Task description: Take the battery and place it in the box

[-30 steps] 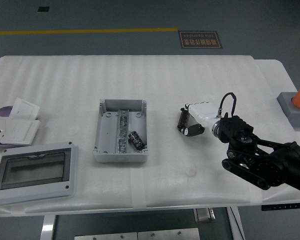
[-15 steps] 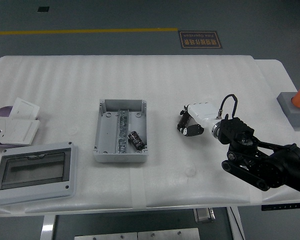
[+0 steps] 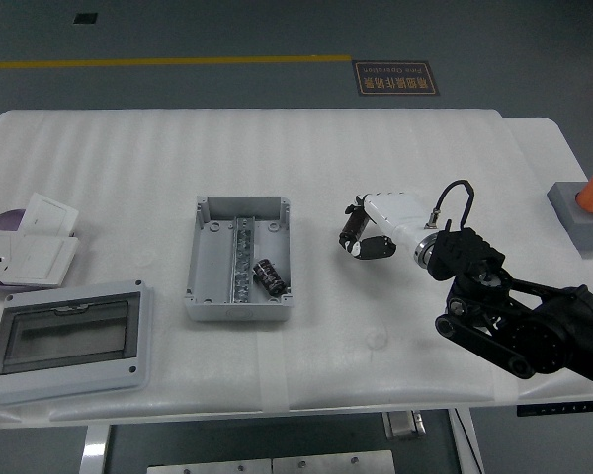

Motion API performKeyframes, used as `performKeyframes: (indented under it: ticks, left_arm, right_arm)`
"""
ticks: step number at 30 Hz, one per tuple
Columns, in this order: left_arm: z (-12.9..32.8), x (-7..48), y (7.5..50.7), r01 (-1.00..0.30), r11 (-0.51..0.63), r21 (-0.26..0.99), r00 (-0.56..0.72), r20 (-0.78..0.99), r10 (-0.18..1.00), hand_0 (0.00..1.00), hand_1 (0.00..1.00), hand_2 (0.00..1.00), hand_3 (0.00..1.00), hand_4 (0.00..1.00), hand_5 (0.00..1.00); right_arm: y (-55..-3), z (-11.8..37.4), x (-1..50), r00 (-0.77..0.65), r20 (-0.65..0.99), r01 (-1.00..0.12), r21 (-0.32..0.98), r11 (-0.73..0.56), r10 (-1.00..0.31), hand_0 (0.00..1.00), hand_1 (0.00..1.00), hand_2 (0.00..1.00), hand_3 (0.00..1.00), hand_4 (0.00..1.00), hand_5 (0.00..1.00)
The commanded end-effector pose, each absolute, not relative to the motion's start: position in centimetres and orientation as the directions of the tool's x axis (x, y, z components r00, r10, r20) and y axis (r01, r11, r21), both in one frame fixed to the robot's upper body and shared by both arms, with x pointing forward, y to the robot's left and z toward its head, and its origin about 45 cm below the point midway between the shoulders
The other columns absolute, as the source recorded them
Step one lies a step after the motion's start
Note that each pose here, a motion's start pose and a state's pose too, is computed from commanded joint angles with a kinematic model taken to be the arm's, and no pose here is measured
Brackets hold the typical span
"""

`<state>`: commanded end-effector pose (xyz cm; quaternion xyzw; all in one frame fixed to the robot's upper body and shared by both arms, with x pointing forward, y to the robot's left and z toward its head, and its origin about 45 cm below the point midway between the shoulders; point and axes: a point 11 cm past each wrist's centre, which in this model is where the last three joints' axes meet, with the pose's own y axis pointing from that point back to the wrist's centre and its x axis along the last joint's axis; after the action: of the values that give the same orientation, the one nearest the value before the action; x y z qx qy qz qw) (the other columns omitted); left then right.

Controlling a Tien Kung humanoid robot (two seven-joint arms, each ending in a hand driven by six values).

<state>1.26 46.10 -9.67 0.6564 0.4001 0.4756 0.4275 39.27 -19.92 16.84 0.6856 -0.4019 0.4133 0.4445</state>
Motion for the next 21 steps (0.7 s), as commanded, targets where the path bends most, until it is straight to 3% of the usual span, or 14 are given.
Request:
performKeyframes:
  ticks: [9,14,15,20,21]
  left_arm:
    - [-9.6,1.2,46.3,0.13,-0.316,0.94,0.227,0.282,0.932,0.626,0.648,0.54,0.568,0.452,0.475]
    - [-9.6,1.1,46.2,0.135,-0.315,0.94,0.227,0.28,0.933,0.626,0.648,0.54,0.568,0.452,0.475]
    - [-9.6,1.1,46.2,0.135,-0.314,0.94,0.227,0.279,0.933,0.625,0.648,0.54,0.568,0.459,0.479]
    - [-9.6,1.2,46.2,0.133,-0.314,0.94,0.228,0.28,0.933,0.625,0.648,0.54,0.568,0.459,0.479]
    - [-9.6,1.2,46.2,0.133,-0.314,0.94,0.228,0.28,0.933,0.625,0.647,0.54,0.568,0.46,0.479]
  right_arm:
    - [-14.6,20.0,36.8,0.327,0.875,-0.888,0.156,-0.432,-0.356,0.669,0.646,0.574,0.693,0.485,0.303]
    - [-11.5,20.4,35.1,0.355,0.877,-0.844,0.152,-0.513,-0.324,0.669,0.646,0.574,0.693,0.485,0.303]
    - [-11.1,20.2,34.9,0.359,0.885,-0.835,0.164,-0.525,-0.296,0.778,0.756,0.762,0.785,0.555,0.335]
    - [-10.1,19.8,34.6,0.35,0.92,-0.811,0.204,-0.548,-0.175,0.778,0.756,0.762,0.785,0.555,0.335]
    - [-10.1,19.8,34.6,0.349,0.922,-0.81,0.206,-0.549,-0.169,0.878,0.844,0.844,0.928,0.616,0.371]
